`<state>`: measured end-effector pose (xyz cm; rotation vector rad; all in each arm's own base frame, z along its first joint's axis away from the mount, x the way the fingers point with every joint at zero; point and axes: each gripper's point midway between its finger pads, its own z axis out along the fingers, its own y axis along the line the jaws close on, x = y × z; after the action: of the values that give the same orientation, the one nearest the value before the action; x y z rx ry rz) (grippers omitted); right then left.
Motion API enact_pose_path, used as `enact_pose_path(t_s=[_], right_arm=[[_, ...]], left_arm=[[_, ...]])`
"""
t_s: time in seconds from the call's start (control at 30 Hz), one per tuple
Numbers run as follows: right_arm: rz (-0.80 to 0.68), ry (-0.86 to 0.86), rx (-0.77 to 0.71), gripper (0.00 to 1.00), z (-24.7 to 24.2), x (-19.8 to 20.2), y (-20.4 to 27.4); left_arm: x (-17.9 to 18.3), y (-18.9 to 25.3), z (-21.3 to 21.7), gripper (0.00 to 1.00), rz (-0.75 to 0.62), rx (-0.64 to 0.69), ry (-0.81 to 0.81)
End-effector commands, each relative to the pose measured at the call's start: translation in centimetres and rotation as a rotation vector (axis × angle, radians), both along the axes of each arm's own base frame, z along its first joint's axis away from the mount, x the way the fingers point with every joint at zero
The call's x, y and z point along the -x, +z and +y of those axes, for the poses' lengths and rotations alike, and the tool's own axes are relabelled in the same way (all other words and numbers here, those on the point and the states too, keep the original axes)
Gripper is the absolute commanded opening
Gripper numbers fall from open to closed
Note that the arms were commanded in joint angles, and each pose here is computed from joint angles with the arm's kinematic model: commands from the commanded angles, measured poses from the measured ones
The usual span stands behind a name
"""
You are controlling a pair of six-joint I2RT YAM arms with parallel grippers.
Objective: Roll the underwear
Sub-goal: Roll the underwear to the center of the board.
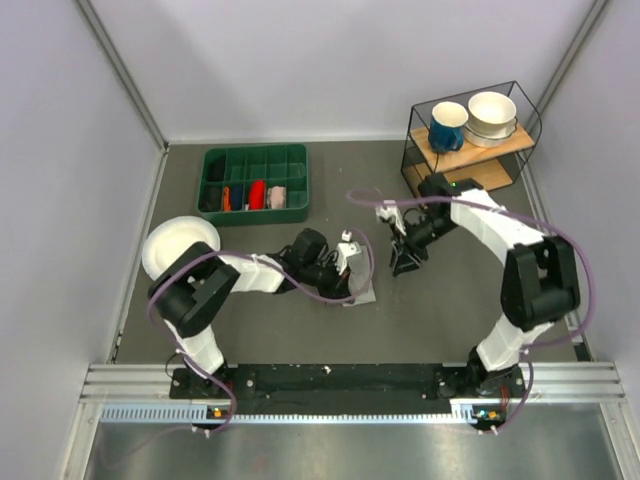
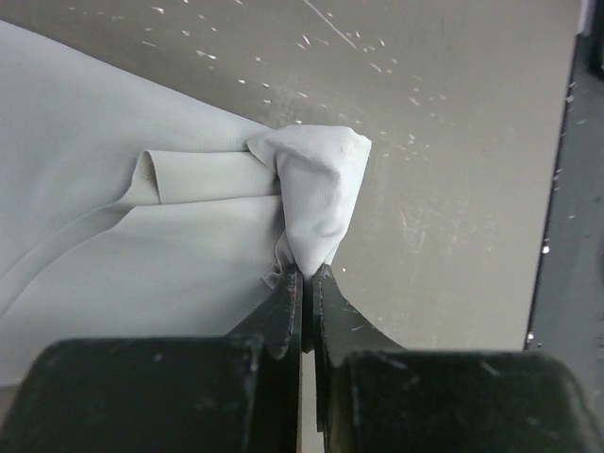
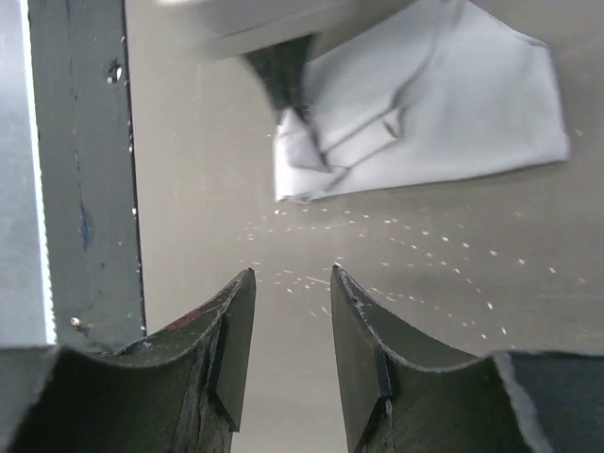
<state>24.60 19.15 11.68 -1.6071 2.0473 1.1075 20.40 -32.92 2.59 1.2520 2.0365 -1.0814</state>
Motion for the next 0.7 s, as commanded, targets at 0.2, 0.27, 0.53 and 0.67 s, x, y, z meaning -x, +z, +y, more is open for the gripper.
enact_pose_path(t_s=[0.2,0.27,0.53,0.67], right_arm=[[-0.64,0.445,-0.015,0.45,4.7,4.7,-2.8],[-0.74,0.481,-0.006,0.45,6.6,4.3,-3.1],[-0.787,0.496,0.206,0.44,6.8,2.1,-8.7],[-0.791,0.483,0.252,0.44,6.1,1.8,-9.9]], left_arm=[[-0.5,-3.7,1.4,0.0,0.527,-0.013,0.091],[-0.7,-4.1,1.6,0.01,0.549,-0.019,0.104],[-2.0,-3.7,1.5,0.15,0.535,-0.014,0.15],[-2.6,-3.5,1.4,0.24,0.524,-0.013,0.175]])
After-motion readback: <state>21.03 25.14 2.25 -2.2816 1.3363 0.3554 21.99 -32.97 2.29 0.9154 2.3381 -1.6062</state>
